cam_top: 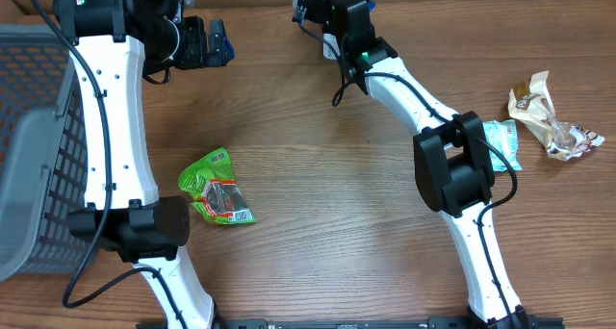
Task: Scan the item barcode
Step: 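Hold the Oreo pack's barcode in front of the white scanner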
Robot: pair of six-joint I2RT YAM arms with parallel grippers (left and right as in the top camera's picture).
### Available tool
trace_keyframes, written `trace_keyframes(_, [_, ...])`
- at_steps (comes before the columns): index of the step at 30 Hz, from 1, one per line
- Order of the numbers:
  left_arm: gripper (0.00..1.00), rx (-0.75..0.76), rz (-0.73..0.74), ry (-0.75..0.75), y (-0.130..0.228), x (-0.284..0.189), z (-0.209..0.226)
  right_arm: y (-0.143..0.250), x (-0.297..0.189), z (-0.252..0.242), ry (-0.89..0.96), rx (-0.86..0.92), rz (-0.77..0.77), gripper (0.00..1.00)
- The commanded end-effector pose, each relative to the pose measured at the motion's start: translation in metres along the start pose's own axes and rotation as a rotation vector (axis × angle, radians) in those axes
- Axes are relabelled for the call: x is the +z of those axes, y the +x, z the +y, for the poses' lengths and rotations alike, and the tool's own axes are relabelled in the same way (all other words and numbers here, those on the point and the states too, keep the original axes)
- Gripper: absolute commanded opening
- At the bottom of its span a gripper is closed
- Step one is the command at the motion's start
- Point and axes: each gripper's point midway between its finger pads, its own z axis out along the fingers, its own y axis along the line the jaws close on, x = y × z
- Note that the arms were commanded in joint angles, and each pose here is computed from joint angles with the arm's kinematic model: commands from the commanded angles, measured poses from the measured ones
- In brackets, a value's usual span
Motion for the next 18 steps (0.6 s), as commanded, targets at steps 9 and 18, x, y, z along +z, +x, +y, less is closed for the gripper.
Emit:
trace_keyframes(9, [1.00, -0.007, -0.003, 0.001, 0.000, -0.001, -0.003, 0.001, -0.001, -0.012, 0.026, 0.007, -0.002, 0.04])
trace_keyframes(18, [1.00, -0.007, -0.003, 0.001, 0.000, -0.001, -0.003, -0.019, -0.041, -0.045, -0.096, 0.175, -0.036, 0.04])
